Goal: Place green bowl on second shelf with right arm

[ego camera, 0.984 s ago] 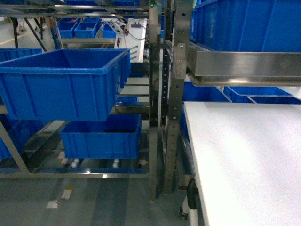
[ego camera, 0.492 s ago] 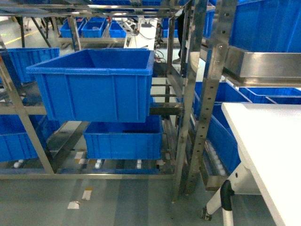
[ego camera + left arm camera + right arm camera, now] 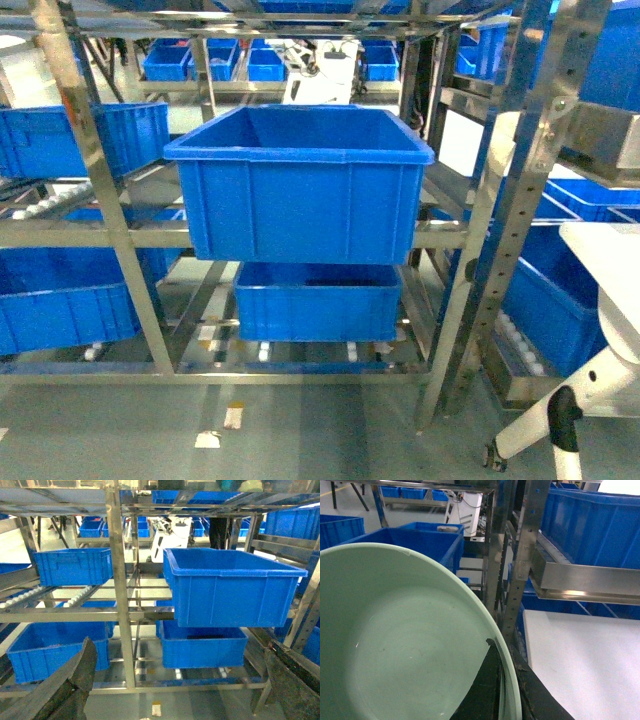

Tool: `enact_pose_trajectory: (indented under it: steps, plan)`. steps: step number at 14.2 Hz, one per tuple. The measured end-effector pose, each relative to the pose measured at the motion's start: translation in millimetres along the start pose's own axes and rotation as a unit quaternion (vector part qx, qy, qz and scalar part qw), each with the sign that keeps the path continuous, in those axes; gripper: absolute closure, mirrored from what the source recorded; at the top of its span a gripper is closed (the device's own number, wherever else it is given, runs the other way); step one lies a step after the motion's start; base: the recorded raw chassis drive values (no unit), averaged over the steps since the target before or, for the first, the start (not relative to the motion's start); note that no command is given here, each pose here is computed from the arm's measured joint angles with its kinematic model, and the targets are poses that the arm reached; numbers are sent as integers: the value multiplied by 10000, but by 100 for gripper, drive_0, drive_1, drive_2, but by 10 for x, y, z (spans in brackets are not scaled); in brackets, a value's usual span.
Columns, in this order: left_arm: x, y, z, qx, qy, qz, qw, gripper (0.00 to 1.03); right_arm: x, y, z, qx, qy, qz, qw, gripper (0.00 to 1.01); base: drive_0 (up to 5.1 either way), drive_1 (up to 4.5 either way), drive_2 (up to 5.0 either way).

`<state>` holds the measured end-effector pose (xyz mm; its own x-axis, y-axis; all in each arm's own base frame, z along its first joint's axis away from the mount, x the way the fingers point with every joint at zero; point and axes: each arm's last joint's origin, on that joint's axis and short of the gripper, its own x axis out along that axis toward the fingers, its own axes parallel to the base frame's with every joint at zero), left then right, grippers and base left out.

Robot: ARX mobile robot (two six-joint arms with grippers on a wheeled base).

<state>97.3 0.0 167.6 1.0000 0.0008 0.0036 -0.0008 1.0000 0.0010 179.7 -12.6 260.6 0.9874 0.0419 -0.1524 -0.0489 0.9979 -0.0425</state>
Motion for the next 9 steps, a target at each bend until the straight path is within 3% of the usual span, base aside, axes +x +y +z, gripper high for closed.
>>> enact_pose_trajectory:
  steps: [9]
  plan:
    - [0, 1, 0, -2, -2, 13, 10000, 5, -1, 0, 7, -4, -32, 0, 10000, 99, -496, 250, 250]
